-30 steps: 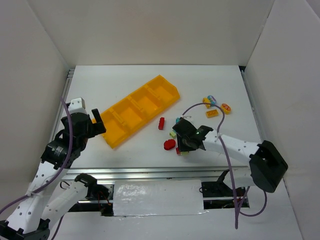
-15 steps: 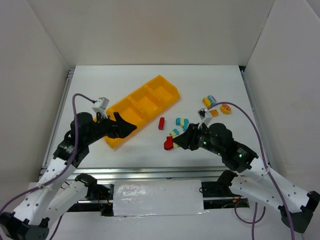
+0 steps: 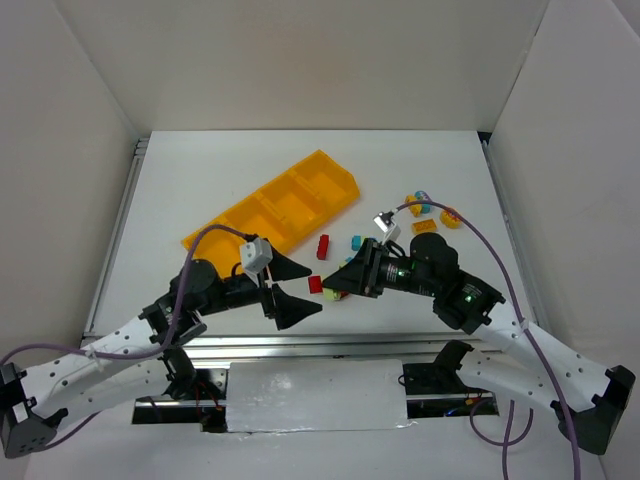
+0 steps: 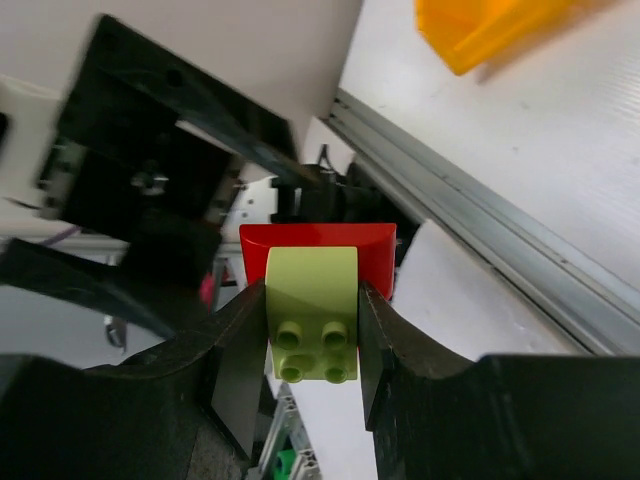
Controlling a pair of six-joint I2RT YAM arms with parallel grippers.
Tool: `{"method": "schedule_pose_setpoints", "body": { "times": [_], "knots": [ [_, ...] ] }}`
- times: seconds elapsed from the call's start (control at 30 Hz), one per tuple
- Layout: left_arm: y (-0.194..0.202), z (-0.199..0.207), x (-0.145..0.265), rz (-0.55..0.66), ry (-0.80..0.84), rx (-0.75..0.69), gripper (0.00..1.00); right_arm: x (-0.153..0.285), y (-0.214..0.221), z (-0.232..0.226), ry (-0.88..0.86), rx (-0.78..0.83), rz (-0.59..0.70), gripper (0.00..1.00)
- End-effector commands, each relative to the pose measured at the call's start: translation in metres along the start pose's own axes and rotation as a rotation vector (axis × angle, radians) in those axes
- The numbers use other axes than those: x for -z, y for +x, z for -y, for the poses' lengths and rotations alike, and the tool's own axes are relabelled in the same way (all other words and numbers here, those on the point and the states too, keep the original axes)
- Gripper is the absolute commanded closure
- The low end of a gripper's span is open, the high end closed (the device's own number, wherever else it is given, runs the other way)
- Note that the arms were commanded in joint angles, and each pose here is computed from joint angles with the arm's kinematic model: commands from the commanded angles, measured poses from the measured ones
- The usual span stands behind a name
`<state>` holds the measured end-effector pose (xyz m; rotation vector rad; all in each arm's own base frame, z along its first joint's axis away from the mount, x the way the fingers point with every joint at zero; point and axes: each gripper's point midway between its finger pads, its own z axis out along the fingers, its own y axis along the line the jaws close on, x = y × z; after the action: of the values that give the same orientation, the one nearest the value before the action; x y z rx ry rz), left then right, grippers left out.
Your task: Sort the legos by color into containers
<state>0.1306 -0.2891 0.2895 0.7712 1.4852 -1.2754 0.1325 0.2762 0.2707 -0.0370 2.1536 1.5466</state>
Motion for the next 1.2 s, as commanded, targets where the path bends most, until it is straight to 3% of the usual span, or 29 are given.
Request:
{"method": "schedule_pose_setpoints", "body": {
  "times": [0.0, 0.23, 0.4, 0.57, 0.77, 0.9, 1.13, 1.17],
  "knots": [
    [-0.014, -0.012, -0.012, 0.112, -0.055, -0.193, 0.01, 0.013, -0.009, -0.052, -0.162, 0.015, 0.0, 1.0],
    [-0.011, -0.008, -0.024, 0.159, -0.049, -0.342, 0.04, 0.022, 0.008, -0.071, -0.285, 0.011, -0.099, 1.0],
    [-0.024, 0.005, -0.018, 0.199, -0.022, -0.399, 0.07, 0.022, 0.011, -0.066, -0.249, 0.017, -0.122, 1.0],
    [-0.017, 0.01, -0.014, 0.148, 0.001, -0.445, 0.1, 0.02, 0.011, -0.063, -0.225, 0.008, -0.13, 1.0],
    [-0.011, 0.007, -0.016, 0.11, -0.01, -0.472, 0.23, 0.018, 0.01, -0.064, -0.229, 0.006, -0.127, 1.0],
    [-0.012, 0.007, -0.015, 0.11, -0.013, -0.469, 0.43, 0.017, 0.008, -0.063, -0.214, 0.004, -0.12, 1.0],
    [-0.017, 0.009, -0.02, 0.088, -0.012, -0.449, 0.63, 0.01, 0.009, -0.054, -0.197, -0.013, -0.129, 1.0],
    [-0.016, 0.009, -0.022, 0.078, -0.011, -0.446, 0.78, 0.008, 0.009, -0.053, -0.194, -0.015, -0.129, 1.0]
  ]
}}
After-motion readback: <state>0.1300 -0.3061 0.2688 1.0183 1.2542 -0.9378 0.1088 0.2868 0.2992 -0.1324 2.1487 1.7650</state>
